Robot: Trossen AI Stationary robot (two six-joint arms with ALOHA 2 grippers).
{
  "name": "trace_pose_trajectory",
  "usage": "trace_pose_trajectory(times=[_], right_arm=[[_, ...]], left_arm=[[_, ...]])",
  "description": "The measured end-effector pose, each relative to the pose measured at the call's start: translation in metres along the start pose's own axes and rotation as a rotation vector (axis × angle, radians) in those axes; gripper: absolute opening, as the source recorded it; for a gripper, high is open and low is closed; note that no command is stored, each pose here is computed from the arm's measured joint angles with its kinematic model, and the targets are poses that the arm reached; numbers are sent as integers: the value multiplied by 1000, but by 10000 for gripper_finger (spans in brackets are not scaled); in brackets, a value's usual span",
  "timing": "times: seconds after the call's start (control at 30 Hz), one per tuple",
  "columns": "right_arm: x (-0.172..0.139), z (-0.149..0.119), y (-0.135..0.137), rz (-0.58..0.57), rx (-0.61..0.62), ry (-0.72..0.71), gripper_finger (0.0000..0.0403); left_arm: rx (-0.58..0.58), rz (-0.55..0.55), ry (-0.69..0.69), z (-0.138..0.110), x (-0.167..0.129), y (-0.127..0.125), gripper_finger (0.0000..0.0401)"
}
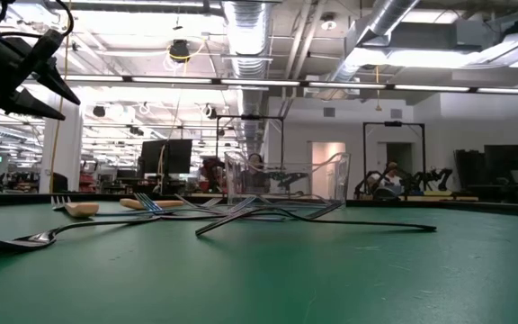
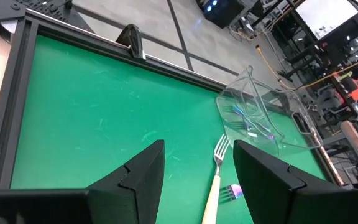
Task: Sort silverware by color (type)
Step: Put the blue fork into the top transparent bin
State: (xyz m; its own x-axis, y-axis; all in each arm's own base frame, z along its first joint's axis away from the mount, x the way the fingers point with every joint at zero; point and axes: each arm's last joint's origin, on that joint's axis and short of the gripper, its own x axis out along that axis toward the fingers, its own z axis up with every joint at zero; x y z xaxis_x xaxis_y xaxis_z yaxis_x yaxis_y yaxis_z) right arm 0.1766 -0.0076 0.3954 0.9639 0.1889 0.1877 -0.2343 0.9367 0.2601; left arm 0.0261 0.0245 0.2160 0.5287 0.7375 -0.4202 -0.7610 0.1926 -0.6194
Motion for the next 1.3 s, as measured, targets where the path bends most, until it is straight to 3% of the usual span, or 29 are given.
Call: trace_pose_trajectory(times=[0.43, 0.7, 0.93, 1.13, 1.3], right_arm=[[65, -46, -31, -78, 38, 89, 133], [90, -78, -52, -139, 74, 197, 176], [94, -104, -72, -350, 99, 322, 216], [97, -106, -76, -396, 99, 353, 221], [96, -98, -78, -509, 73, 440, 221]], left_arm=[[-1, -1, 1, 0, 0, 0, 176], [1, -3, 5, 0, 0, 0, 176], [1, -3, 5, 0, 0, 0, 176], [2, -2, 5, 0, 0, 0, 176], [2, -1, 3, 0, 0, 0, 176]])
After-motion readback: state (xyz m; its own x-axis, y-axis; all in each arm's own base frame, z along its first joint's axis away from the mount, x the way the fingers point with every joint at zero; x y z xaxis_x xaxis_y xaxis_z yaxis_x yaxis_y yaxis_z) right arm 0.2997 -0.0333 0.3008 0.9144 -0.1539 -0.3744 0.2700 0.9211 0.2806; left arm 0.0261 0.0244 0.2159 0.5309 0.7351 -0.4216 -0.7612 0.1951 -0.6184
